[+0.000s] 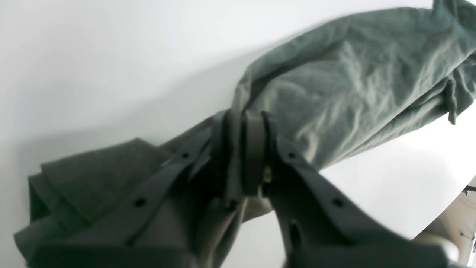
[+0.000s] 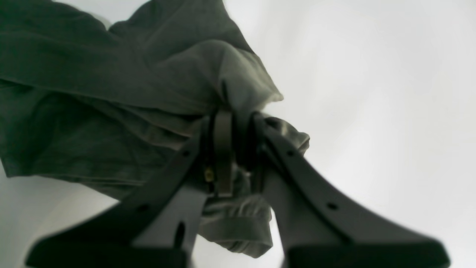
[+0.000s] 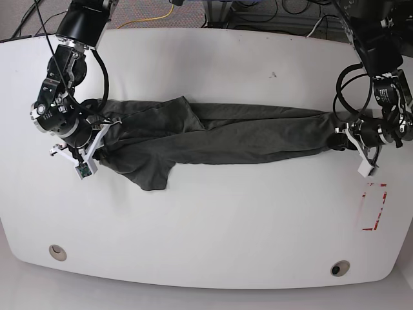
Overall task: Layout the t-shirt on the table in an organized manner, then fold the t-shirt properly
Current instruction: 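Hold the shirt with the right gripper and adjust the left gripper's grip, then lift the held shirt ends with both grippers, raising the shirt off the table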
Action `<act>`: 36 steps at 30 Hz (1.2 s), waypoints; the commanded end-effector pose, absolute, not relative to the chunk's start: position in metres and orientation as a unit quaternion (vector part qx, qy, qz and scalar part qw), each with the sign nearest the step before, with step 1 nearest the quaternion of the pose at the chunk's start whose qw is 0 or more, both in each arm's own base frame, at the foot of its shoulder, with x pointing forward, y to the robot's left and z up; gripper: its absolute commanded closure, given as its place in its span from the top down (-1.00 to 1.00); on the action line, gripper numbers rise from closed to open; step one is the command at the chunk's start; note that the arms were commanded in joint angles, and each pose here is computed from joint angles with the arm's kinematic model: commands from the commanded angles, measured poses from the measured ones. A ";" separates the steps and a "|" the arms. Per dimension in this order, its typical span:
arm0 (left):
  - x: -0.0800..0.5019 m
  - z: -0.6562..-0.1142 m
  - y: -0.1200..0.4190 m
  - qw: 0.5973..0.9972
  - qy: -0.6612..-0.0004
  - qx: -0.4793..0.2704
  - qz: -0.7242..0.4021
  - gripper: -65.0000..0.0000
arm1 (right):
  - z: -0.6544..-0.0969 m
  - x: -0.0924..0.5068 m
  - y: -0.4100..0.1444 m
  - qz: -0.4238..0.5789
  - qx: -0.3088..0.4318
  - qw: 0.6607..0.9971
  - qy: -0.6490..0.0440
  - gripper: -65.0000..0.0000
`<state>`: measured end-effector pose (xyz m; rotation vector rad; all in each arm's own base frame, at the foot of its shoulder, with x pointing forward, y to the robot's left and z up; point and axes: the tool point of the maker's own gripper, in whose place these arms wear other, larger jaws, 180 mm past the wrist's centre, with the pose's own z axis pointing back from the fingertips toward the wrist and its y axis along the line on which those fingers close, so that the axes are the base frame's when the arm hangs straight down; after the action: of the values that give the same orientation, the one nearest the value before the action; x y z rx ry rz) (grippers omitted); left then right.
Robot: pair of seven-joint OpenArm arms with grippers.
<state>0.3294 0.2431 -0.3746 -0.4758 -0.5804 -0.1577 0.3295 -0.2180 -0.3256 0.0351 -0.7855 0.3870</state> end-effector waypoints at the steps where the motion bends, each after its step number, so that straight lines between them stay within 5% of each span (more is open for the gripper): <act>1: 0.338 -0.361 0.247 0.921 -0.306 -0.229 -0.082 -0.89 | -0.310 0.338 -0.220 0.188 0.012 0.894 -0.406 -0.80; 36: 0.344 -0.252 0.235 0.880 -0.405 -0.090 -0.231 -0.98 | -0.290 0.343 -0.219 0.196 -0.002 0.881 -0.430 -0.80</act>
<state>0.3374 0.2329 -0.2756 -0.2204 -0.7808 -0.4505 0.3340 -0.2178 -0.3073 0.0074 -0.8359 0.4012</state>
